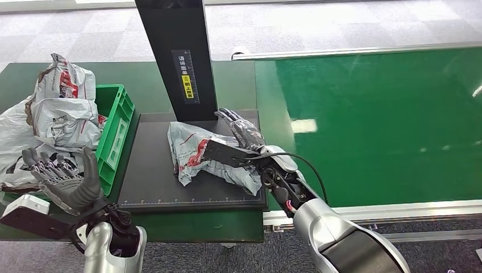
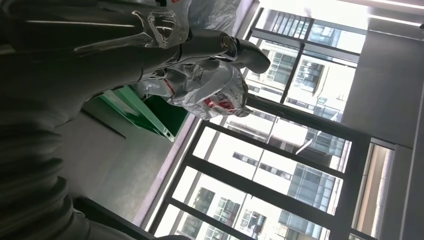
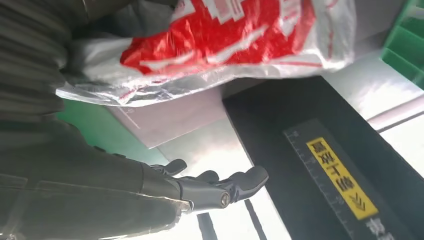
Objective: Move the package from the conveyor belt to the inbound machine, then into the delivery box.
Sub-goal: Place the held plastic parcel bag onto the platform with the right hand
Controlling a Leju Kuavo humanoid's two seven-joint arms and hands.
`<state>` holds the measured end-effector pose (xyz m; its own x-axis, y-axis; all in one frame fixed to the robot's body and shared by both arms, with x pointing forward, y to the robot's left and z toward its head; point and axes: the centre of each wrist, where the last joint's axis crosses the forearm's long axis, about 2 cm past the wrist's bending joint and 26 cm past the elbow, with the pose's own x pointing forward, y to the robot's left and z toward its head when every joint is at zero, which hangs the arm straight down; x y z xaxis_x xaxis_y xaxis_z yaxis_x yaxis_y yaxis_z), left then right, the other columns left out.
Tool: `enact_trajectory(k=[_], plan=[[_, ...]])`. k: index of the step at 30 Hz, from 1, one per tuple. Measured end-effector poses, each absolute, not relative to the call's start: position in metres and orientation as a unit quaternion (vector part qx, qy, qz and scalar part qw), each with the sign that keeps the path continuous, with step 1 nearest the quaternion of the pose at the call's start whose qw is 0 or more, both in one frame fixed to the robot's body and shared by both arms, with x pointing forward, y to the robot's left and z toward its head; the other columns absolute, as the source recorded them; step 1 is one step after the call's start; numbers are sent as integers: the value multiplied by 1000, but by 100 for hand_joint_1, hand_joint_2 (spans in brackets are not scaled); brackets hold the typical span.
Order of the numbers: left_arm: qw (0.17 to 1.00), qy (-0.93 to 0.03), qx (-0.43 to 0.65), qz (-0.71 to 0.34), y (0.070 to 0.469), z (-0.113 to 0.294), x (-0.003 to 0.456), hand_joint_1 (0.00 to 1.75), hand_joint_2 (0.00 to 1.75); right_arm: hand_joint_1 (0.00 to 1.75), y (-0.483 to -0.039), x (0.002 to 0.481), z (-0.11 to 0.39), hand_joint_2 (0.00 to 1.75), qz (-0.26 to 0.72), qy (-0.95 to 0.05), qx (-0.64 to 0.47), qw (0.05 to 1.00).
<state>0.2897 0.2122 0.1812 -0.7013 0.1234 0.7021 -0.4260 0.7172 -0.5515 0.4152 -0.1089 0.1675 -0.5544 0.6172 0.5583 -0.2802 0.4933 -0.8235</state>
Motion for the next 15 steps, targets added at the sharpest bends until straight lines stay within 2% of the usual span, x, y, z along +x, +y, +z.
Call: enact_trajectory(k=[8, 15], plan=[[378, -855, 88, 344, 211, 179, 292, 0, 175, 0, -112, 417, 170, 175, 300, -812, 96, 492], [390, -855, 88, 332, 210, 172, 295, 0, 175, 0, -114, 419, 177, 175, 242, -827, 128, 492]])
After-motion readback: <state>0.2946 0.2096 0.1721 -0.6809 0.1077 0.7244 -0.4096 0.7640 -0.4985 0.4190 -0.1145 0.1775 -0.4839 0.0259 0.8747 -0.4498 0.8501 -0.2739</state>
